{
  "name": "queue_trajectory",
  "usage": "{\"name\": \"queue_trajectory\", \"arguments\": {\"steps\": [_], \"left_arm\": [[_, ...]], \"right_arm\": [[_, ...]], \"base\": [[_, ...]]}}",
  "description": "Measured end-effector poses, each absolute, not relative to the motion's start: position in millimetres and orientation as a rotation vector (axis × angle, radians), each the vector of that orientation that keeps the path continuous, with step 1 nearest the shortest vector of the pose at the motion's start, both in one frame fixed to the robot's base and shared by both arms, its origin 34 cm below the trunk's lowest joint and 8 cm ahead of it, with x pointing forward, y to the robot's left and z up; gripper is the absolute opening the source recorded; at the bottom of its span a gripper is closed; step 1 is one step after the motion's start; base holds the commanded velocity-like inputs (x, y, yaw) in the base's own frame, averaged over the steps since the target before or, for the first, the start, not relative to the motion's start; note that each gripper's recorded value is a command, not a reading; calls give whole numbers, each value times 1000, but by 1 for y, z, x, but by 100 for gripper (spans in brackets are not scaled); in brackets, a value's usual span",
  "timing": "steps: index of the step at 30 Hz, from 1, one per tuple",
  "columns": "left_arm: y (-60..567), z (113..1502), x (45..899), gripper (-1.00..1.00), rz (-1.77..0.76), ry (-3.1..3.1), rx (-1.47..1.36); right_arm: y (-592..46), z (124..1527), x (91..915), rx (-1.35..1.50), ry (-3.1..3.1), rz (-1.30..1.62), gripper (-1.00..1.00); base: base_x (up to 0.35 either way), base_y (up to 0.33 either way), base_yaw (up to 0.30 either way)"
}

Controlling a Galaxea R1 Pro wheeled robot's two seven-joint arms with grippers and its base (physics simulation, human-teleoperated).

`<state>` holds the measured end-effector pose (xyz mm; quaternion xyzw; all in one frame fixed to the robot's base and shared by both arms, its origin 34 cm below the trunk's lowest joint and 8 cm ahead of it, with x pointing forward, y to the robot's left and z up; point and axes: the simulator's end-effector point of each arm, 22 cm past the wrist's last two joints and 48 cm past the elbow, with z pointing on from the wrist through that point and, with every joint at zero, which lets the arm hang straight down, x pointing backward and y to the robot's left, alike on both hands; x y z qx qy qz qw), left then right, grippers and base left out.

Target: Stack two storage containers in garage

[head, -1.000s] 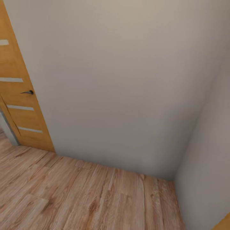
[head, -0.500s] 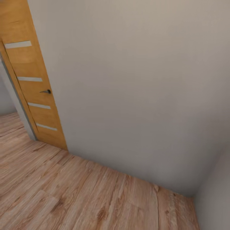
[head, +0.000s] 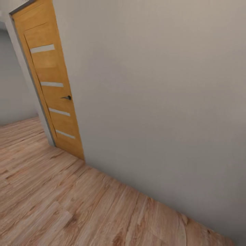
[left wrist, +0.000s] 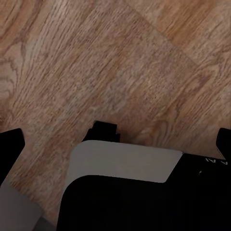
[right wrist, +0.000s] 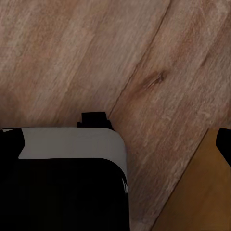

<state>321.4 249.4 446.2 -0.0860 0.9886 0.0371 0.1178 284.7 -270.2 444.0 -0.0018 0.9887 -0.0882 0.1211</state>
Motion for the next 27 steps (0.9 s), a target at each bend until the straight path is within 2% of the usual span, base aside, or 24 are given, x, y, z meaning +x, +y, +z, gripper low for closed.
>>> {"name": "queue_trajectory", "arguments": {"steps": [27], "left_arm": [[249,446,321,100,109,2893,-252]], "right_arm": [[-270,444,285,-12,2887,-257,100]], "base": [[186,0,270]]}}
